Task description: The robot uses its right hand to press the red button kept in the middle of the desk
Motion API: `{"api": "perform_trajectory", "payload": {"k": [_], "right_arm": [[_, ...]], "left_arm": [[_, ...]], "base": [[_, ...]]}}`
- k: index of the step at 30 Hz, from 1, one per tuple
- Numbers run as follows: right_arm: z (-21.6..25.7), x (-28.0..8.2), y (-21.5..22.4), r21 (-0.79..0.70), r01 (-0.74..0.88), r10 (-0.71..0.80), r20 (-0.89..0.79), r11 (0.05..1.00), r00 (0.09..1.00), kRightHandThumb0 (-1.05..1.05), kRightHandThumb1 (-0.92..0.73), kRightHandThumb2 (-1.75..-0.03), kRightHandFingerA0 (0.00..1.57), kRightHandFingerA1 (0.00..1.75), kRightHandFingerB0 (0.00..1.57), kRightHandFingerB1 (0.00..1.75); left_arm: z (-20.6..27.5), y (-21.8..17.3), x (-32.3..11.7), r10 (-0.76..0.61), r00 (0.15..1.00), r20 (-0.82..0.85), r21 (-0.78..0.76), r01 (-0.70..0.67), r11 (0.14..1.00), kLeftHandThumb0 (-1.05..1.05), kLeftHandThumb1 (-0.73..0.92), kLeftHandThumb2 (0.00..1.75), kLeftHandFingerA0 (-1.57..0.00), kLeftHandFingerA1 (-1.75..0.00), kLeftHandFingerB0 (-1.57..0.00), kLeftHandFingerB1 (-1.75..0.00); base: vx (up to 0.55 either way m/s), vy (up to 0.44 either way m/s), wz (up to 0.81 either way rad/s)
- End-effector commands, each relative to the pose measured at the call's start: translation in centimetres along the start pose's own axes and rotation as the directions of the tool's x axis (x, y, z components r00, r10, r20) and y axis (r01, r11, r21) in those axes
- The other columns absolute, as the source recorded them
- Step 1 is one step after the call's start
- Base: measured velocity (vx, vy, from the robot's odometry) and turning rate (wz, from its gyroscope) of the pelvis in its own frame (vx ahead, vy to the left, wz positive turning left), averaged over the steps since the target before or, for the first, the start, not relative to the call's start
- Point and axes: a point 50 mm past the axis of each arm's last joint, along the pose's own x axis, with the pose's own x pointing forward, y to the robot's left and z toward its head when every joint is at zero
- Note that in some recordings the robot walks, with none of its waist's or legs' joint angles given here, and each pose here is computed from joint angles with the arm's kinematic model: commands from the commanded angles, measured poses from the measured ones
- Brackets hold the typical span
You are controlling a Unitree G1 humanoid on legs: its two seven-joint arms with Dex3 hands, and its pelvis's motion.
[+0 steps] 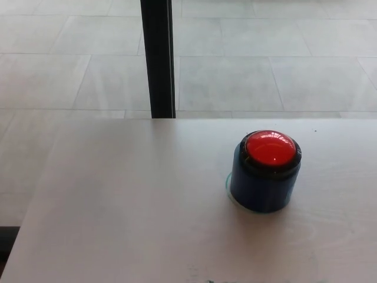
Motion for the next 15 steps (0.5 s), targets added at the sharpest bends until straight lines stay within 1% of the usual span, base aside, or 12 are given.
{"api": "perform_trajectory", "payload": {"k": [1,2,3,4,6,7,8,9,10,11,12,15], "right_arm": [[2.2,0.7,-5.2,0.426,0.241,-0.242,-0.052,0.872,0.969,-0.80,-0.52,-1.12,0.84,1.09,0.01,0.69],[2.2,0.7,-5.2,0.434,0.240,-0.241,-0.055,0.868,0.969,-0.80,-0.52,-1.12,0.84,1.09,0.01,0.69],[2.4,0.8,-5.8,0.440,0.233,-0.228,-0.066,0.867,0.971,-0.81,-0.76,-0.74,0.37,1.05,0.00,0.75],[2.4,0.8,-5.9,0.442,0.233,-0.226,-0.068,0.866,0.972,-0.81,-0.76,-0.74,0.37,1.05,0.00,0.75],[4.0,0.9,-6.2,0.488,0.242,-0.248,-0.053,0.838,0.967,-0.84,-0.72,-0.78,0.27,1.42,0.00,0.90],[4.4,0.9,-6.2,0.507,0.244,-0.258,-0.044,0.826,0.965,-0.84,-0.72,-0.78,0.27,1.42,0.00,0.90],[5.1,0.8,-6.2,0.541,0.232,-0.281,0.008,0.808,0.960,-0.75,-0.66,-0.86,0.10,1.29,0.00,1.13],[5.8,0.9,-6.3,0.589,0.247,-0.327,0.031,0.769,0.944,-0.73,-0.50,-1.11,0.57,1.05,0.26,0.84],[6.2,0.9,-6.3,0.621,0.248,-0.351,0.047,0.744,0.935,-0.57,-0.64,-0.99,0.67,1.62,0.31,1.25],[7.2,0.9,-6.2,0.682,0.236,-0.398,0.087,0.692,0.913,-0.50,-0.59,-1.14,0.80,1.29,0.35,1.30],[7.8,0.8,-6.2,0.711,0.224,-0.420,0.111,0.666,0.901,-0.44,-0.53,-1.25,1.07,1.14,0.59,1.01],[10.4,0.8,-6.1,0.759,0.202,-0.482,0.164,0.618,0.861,-0.41,-0.41,-1.36,1.07,1.14,0.77,1.07]], "left_arm": [[1.4,3.2,0.3,0.138,0.990,-0.020,-0.270,-0.139,0.953,-0.33,0.92,1.18,-0.55,-1.30,-0.45,-1.06],[1.4,3.2,0.3,0.138,0.990,-0.021,-0.271,-0.139,0.953,-0.33,0.92,1.18,-0.55,-1.30,-0.45,-1.06],[1.4,3.3,0.3,0.141,0.990,-0.022,-0.275,-0.142,0.951,-0.35,0.90,1.17,-0.55,-1.37,-0.47,-1.14],[1.3,3.3,0.3,0.141,0.990,-0.023,-0.277,-0.142,0.950,-0.35,0.90,1.17,-0.55,-1.37,-0.47,-1.14],[1.3,3.2,0.3,0.133,0.991,-0.018,-0.284,-0.133,0.950,-0.35,0.92,1.17,-0.54,-1.35,-0.47,-1.11],[1.3,3.2,0.3,0.137,0.990,-0.022,-0.284,-0.137,0.949,-0.35,0.92,1.17,-0.54,-1.35,-0.47,-1.11],[1.3,3.2,0.3,0.141,0.990,-0.024,-0.277,-0.142,0.950,-0.34,0.91,1.15,-0.54,-1.36,-0.47,-1.12],[1.4,3.2,0.3,0.144,0.989,-0.028,-0.279,-0.146,0.949,-0.34,0.89,1.14,-0.54,-1.37,-0.48,-1.13],[1.4,3.2,0.3,0.146,0.989,-0.028,-0.280,-0.148,0.948,-0.35,0.88,1.17,-0.48,-1.44,-0.37,-1.14],[1.3,3.3,0.3,0.145,0.989,-0.028,-0.285,-0.147,0.947,-0.34,0.91,1.11,-0.49,-1.44,-0.36,-1.13],[1.3,3.3,0.3,0.145,0.989,-0.028,-0.289,-0.147,0.946,-0.35,0.87,1.19,-0.47,-1.47,-0.35,-1.16],[1.3,3.3,0.3,0.152,0.988,-0.028,-0.289,-0.153,0.945,-0.35,0.92,1.16,-0.54,-1.38,-0.46,-1.13]], "base": [[0.00,0.000,0.00],[0.00,0.000,0.00],[0.00,0.000,0.00],[0.00,0.000,0.00],[0.00,0.000,0.00],[0.00,0.000,0.00],[0.00,0.000,0.00],[0.00,0.000,0.00],[0.00,0.000,0.00],[0.00,0.000,0.00],[0.00,0.000,0.00],[0.00,0.000,0.00]]}}
